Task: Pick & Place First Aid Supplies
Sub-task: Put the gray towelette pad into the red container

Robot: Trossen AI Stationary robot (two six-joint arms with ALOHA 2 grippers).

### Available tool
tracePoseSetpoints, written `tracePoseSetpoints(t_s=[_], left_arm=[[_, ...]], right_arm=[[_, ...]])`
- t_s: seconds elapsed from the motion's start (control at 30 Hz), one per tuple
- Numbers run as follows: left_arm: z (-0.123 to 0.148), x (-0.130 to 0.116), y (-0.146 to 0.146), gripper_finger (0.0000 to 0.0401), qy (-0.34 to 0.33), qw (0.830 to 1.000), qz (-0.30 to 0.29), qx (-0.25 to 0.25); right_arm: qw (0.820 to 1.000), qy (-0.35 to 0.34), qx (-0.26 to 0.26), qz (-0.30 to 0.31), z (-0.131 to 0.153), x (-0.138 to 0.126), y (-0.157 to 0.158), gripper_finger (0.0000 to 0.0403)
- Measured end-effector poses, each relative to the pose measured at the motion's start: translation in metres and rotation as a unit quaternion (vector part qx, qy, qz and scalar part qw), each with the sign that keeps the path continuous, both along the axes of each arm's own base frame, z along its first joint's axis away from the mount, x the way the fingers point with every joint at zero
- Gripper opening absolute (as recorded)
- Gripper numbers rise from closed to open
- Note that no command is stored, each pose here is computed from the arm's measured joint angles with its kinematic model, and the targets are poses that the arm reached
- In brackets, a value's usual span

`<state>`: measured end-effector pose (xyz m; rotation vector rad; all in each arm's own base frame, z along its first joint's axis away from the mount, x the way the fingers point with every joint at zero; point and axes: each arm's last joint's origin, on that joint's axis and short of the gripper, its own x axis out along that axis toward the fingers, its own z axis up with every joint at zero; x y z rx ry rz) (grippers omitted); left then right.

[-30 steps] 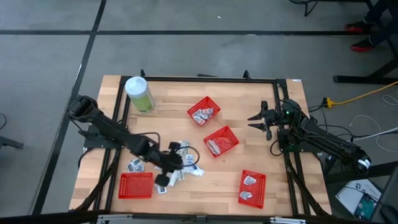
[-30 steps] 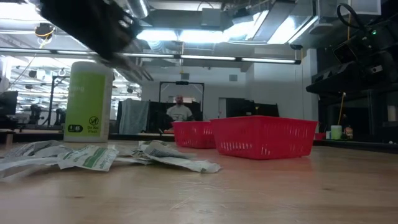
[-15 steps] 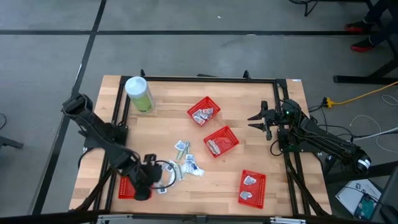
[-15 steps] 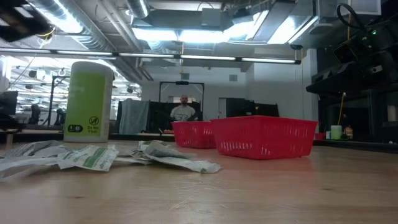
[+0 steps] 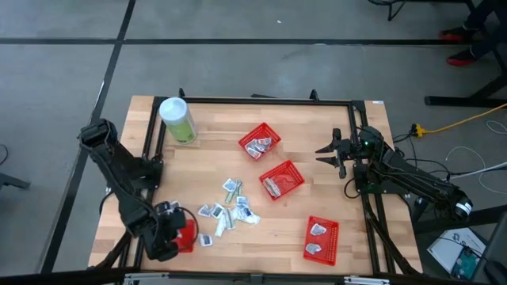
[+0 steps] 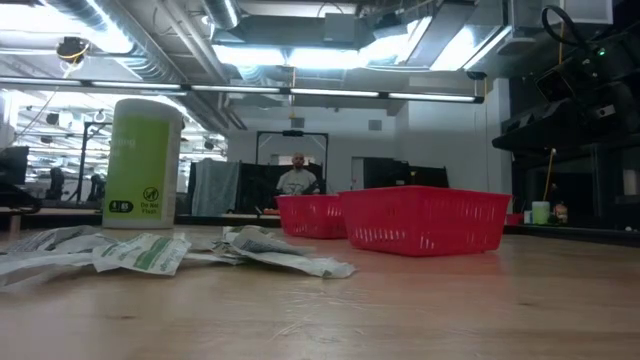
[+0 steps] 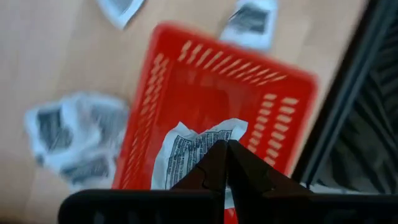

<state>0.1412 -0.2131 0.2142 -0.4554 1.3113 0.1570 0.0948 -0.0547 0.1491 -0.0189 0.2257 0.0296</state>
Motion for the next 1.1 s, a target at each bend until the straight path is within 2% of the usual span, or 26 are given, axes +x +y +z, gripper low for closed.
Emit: tracePoseSetpoints(t_s=[0.27, 0.57, 0.73, 0.93, 1.1], left_arm=[[0.0, -0.013, -0.008, 0.0016, 0.015, 0.998, 0.055, -0.02], [-0.001, -0.016, -0.007, 0.0077, 0.025, 0.995, 0.091, -0.022], [-0.001, -0.014, 0.006, 0.0095, 0.05, 0.994, 0.1, 0.019], [0.013, -0.012, 0.037, 0.0083, 0.056, 0.991, 0.092, 0.08], [0.015, -0.017, 0.054, 0.006, 0.148, 0.982, 0.041, 0.111]], right_arm=[[1.0, 0.0, 0.0, 0.0, 0.0, 0.0, 0.0, 0.0126], [1.0, 0.0, 0.0, 0.0, 0.0, 0.0, 0.0, 0.0126], [1.0, 0.0, 0.0, 0.0, 0.0, 0.0, 0.0, 0.0126], [1.0, 0.0, 0.0, 0.0, 0.0, 0.0, 0.0, 0.0126], [1.0, 0.0, 0.0, 0.0, 0.0, 0.0, 0.0, 0.0126]])
